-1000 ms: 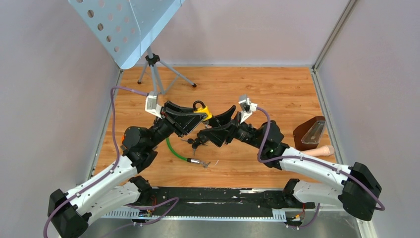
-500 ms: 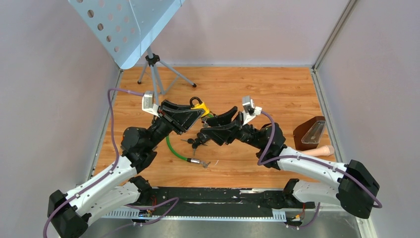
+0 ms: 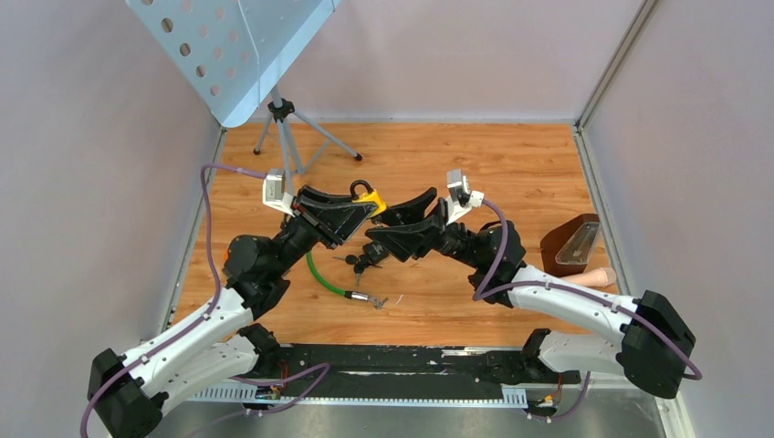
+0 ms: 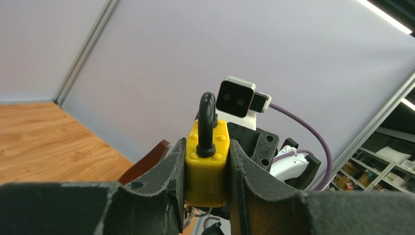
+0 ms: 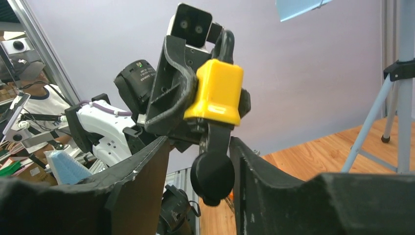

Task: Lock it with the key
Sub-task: Lock the lock.

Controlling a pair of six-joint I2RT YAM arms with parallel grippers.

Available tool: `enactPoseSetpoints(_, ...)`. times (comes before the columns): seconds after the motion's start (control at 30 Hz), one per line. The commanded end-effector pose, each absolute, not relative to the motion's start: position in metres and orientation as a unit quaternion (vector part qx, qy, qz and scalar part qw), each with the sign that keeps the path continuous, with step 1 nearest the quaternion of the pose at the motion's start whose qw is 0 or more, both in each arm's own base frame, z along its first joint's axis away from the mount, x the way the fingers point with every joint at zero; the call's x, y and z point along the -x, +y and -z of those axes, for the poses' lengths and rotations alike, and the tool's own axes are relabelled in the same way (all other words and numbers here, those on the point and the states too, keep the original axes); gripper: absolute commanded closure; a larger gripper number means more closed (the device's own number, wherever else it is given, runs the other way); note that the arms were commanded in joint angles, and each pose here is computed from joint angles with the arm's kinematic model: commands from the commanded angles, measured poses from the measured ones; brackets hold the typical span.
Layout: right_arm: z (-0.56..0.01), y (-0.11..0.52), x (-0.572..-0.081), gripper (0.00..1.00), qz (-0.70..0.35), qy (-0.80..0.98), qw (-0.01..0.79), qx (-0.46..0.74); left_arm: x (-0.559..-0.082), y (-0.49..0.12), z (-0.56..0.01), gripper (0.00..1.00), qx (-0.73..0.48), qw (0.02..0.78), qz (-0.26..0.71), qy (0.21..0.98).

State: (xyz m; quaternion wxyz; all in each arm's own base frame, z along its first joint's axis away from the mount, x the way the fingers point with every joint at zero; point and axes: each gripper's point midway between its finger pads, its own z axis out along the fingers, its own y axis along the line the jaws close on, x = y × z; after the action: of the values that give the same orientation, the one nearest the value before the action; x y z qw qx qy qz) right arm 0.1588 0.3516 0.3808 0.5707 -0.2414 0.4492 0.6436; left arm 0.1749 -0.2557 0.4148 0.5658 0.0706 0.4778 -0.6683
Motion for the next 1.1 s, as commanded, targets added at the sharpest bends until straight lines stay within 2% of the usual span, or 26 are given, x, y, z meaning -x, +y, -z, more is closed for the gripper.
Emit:
enactPoseSetpoints(0.0, -0.414, 0.349, -0.154, 0.55, -0.648, 0.402, 0.598, 0.248, -0.165, -0.242, -0.442, 1.0, -0.064, 0.587, 0.685, 0.427)
enactPoseSetpoints(0.3, -0.389, 0.351, -0.155, 0.76, -0.65, 0.437, 0.573, 0.242, -0.166, -0.24, -0.444, 1.0, -0.061, 0.592, 0.683, 0.424)
enactPoseSetpoints(0.43, -0.386, 0.351, -0.156, 0.82, -0.652, 0.445, 0.566, 0.235, -0.166, -0.24, -0.444, 1.0, -0.06, 0.592, 0.683, 0.424)
enactPoseSetpoints(0.47, -0.386, 0.352, -0.156, 0.81, -0.653, 0.446, 0.565, 0.235, -0.166, -0.24, -0.444, 1.0, -0.059, 0.592, 0.684, 0.423)
enactPoseSetpoints(0.57, -0.385, 0.353, -0.156, 0.7, -0.654, 0.446, 0.563, 0.237, -0.166, -0.239, -0.444, 1.0, -0.056, 0.592, 0.685, 0.421)
enactPoseSetpoints(0.67, -0.384, 0.351, -0.155, 0.44, -0.655, 0.441, 0.567, 0.236, -0.168, -0.236, -0.446, 1.0, -0.046, 0.594, 0.686, 0.418)
enactPoseSetpoints(0.73, -0.383, 0.35, -0.154, 0.38, -0.655, 0.437, 0.57, 0.235, -0.168, -0.235, -0.447, 1.0, -0.041, 0.596, 0.685, 0.417)
enactPoseSetpoints(0.83, -0.384, 0.349, -0.155, 0.4, -0.652, 0.434, 0.575, 0.235, -0.169, -0.234, -0.446, 1.0, -0.037, 0.594, 0.687, 0.418)
enactPoseSetpoints(1.07, -0.391, 0.352, -0.157, 0.59, -0.649, 0.423, 0.585, 0.239, -0.172, -0.234, -0.444, 1.0, -0.026, 0.59, 0.69, 0.418)
